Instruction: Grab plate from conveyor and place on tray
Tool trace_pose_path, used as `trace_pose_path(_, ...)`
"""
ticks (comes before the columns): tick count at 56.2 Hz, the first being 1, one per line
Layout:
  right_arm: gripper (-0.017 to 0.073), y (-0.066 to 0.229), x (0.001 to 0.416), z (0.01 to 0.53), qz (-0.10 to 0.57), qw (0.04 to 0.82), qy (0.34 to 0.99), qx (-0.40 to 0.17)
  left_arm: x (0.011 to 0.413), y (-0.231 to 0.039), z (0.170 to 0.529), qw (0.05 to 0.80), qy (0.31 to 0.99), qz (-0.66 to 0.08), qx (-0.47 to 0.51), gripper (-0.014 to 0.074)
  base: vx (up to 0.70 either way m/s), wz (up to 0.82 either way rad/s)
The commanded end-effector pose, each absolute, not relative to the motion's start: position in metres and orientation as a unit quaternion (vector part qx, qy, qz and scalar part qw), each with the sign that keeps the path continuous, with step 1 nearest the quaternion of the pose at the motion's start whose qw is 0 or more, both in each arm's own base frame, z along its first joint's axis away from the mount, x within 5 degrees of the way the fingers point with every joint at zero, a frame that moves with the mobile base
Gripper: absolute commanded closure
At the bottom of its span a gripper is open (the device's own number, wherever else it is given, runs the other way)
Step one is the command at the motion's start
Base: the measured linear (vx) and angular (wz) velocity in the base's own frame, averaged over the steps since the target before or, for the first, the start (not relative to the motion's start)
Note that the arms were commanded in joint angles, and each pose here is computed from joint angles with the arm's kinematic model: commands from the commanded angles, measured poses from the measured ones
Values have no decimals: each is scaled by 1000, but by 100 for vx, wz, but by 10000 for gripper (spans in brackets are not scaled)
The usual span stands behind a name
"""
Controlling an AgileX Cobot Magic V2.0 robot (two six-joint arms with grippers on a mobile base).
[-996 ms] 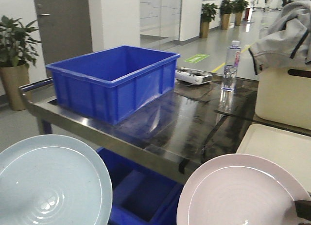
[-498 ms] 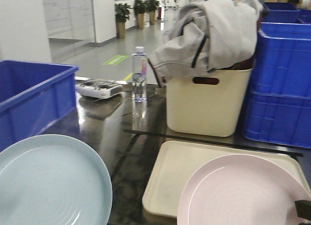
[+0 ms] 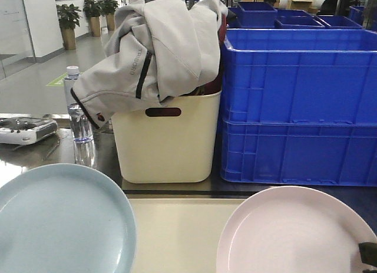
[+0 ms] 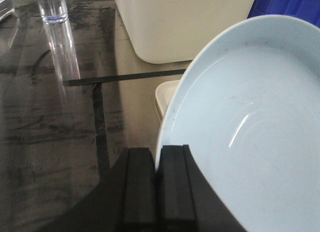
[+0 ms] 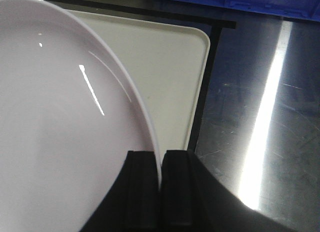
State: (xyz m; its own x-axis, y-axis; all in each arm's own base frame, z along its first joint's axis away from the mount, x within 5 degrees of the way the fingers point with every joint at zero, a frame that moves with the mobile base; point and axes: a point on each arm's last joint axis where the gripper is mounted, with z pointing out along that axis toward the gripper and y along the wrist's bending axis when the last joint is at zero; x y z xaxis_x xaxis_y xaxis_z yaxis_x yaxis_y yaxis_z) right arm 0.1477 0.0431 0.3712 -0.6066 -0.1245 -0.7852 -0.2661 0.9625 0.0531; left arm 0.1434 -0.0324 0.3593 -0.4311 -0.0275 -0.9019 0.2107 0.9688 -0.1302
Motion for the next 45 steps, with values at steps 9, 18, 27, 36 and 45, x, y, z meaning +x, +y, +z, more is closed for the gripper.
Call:
trace_pose_path(9,568,43,150,387,87,478,867,-109,145,-33,376,576,807,-123,45,591,9,-9)
trace_pose_path(18,568,43,150,387,87,478,867,-109,145,-33,376,576,807,-123,45,591,4,-6)
trace_pose_path(27,568,43,150,387,87,478,867,-109,145,-33,376,576,807,-123,45,591,1,-4)
trace_pose_path(36,568,43,150,387,87,478,867,-109,145,-33,376,576,807,-123,45,591,0,0)
trace_pose_path(45,568,43,150,387,87,478,867,-109,145,-33,376,576,807,-123,45,591,0,0)
